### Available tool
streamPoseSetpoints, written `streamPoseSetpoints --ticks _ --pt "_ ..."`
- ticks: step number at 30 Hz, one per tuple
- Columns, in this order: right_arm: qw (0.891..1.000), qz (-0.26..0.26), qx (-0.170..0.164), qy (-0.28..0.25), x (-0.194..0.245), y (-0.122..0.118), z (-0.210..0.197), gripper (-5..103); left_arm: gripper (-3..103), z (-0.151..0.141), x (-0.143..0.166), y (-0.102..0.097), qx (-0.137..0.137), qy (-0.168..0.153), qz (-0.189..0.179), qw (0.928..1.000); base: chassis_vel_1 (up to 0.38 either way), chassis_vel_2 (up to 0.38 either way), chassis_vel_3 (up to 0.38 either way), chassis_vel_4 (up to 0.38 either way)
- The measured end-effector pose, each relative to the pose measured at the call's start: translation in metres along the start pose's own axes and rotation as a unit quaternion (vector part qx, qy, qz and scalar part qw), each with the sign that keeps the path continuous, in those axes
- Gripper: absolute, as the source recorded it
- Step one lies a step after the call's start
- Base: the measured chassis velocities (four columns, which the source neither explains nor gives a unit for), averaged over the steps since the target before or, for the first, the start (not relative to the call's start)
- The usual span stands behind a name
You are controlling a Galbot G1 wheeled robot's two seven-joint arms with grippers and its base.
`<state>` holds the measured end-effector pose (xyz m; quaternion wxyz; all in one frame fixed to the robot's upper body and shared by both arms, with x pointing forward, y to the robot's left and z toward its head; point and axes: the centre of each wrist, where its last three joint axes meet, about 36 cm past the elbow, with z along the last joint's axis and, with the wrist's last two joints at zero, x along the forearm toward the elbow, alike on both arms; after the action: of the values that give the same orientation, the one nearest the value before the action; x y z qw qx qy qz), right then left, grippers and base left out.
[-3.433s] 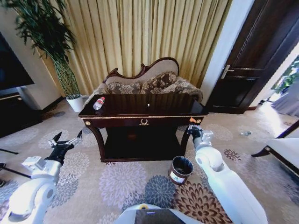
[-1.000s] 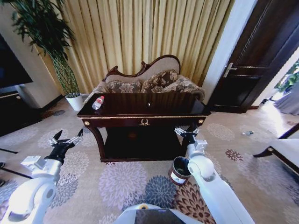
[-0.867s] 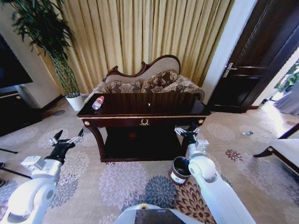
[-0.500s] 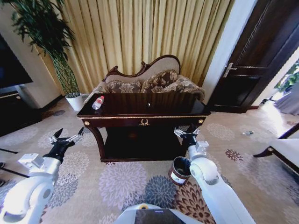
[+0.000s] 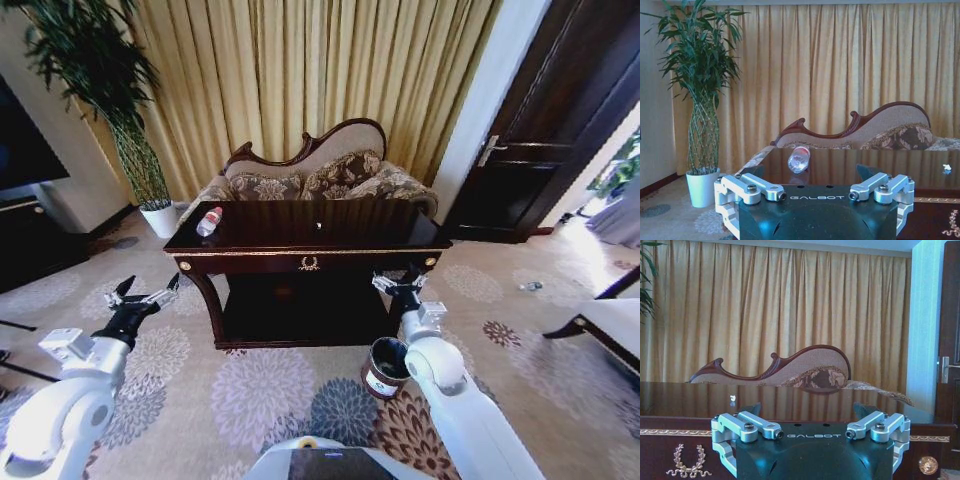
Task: Move to the front of the table and place the trash on the table into the trash bin.
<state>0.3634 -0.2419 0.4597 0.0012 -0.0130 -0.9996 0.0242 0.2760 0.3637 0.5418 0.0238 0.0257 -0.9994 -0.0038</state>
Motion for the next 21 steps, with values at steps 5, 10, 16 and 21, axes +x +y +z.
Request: streamPoseSetpoints --ticks 5,10,16,21 --pt "1.000 -0.003 0.000 0.002 0.0011 0.0021 0.0016 100 100 0.0011 -0.0004 0.0000 0.000 0.001 0.000 1.0000 -0.101 0.101 0.108 -0.101" --pt "1.000 -0.009 -0.001 0.002 0.0007 0.0047 0.0018 100 100 0.0014 -0.0003 -0.0003 -0.001 0.001 0.000 1.0000 -0.114 0.107 0.126 -0.102" --pt "1.000 -0.016 -0.002 -0.002 -0.0027 0.0072 -0.0020 100 100 0.0011 -0.0003 -0.0002 0.000 -0.001 -0.001 1.0000 -0.085 0.086 0.090 -0.085" --pt "1.000 -0.017 -0.003 -0.004 -0.0027 0.0066 -0.0048 100 100 0.0017 -0.0002 -0.0008 0.002 -0.001 0.001 1.0000 -0.067 0.066 0.056 -0.058"
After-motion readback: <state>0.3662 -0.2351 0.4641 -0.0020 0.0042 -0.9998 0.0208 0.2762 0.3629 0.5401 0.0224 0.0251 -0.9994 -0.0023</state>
